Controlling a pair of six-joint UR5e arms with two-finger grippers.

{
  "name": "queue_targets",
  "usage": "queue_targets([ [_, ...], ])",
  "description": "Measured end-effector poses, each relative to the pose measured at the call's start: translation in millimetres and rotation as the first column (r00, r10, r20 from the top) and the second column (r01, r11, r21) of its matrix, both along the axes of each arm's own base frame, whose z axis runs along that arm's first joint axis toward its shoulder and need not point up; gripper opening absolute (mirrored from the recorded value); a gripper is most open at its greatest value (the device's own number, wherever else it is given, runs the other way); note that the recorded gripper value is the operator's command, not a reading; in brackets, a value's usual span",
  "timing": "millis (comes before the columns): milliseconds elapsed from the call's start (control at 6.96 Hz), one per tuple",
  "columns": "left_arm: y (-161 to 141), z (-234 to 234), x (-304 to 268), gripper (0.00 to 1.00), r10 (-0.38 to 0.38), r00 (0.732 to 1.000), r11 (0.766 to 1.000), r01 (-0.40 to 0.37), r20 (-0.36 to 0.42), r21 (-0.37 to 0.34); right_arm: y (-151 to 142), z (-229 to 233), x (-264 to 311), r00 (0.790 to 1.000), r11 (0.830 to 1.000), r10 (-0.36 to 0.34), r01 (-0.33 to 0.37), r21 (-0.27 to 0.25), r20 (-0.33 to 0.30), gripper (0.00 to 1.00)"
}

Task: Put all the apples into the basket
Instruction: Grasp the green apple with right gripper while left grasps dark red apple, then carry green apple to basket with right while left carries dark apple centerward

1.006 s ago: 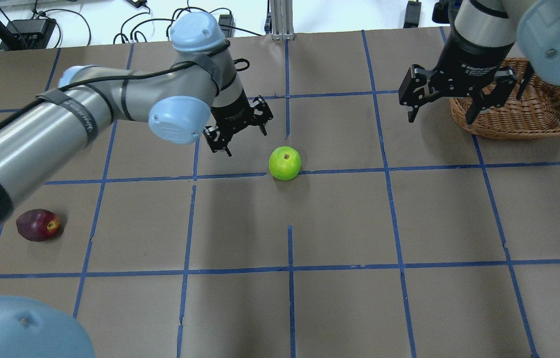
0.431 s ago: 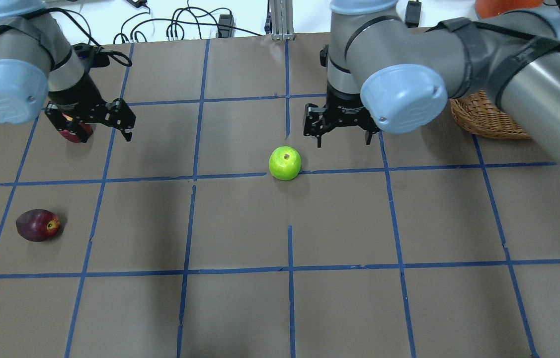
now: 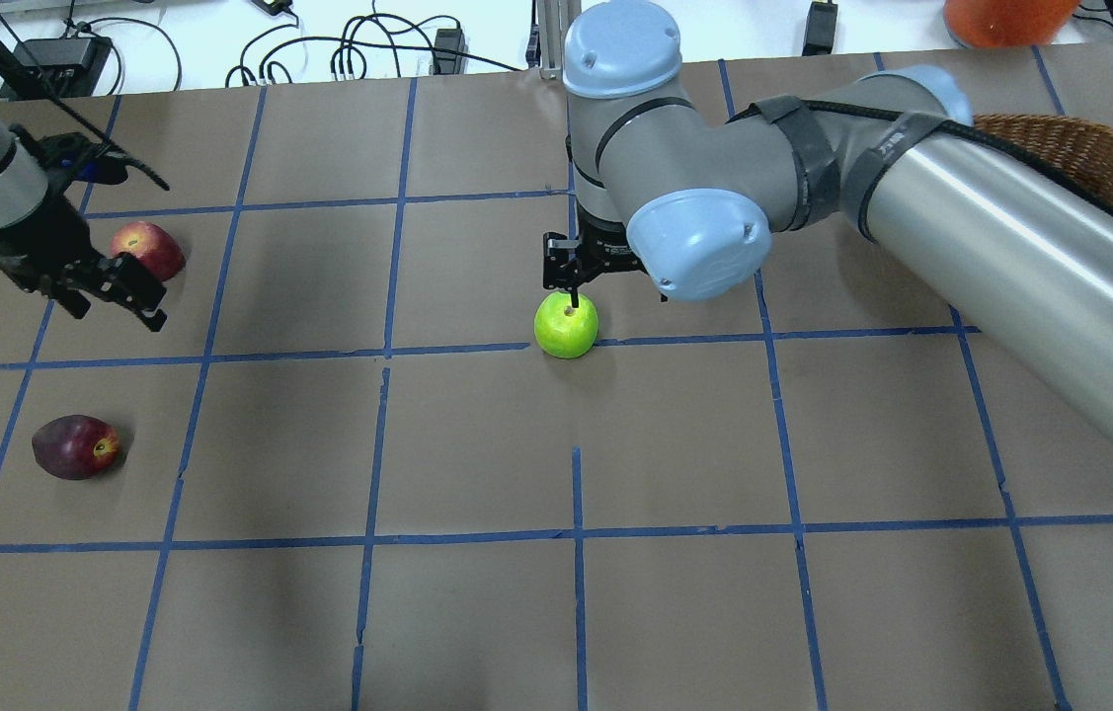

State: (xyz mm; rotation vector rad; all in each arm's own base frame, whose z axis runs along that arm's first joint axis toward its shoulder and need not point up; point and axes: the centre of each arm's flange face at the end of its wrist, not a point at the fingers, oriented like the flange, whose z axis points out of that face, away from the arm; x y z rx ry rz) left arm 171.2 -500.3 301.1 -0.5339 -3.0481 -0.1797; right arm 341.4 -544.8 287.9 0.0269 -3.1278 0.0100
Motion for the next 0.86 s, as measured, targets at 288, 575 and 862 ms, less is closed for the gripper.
queue_targets([
  [288,30.7,-36.2,55.5,1.0,-0.04,0.999,0.999,0.04,0.0,-0.03,-11.2,-28.7,7.7,1.0,1.0,0.001,-0.001,-0.005,0.016,1.0],
  [575,40.8,-67.7,65.5,1.0,-0.002,1.0,1.0,0.002,-0.024,-0.002,-20.3,-52.5,16.0,0.998,1.0,0.002,-0.001,-0.017,0.066,1.0],
  [862,40.0,-90.9,68.6,1.0,0.019,0.999,0.999,-0.018,-0.046,0.029,-25.2,-70.8,19.1,0.997,1.0,0.001,0.0,-0.017,0.08,1.0],
])
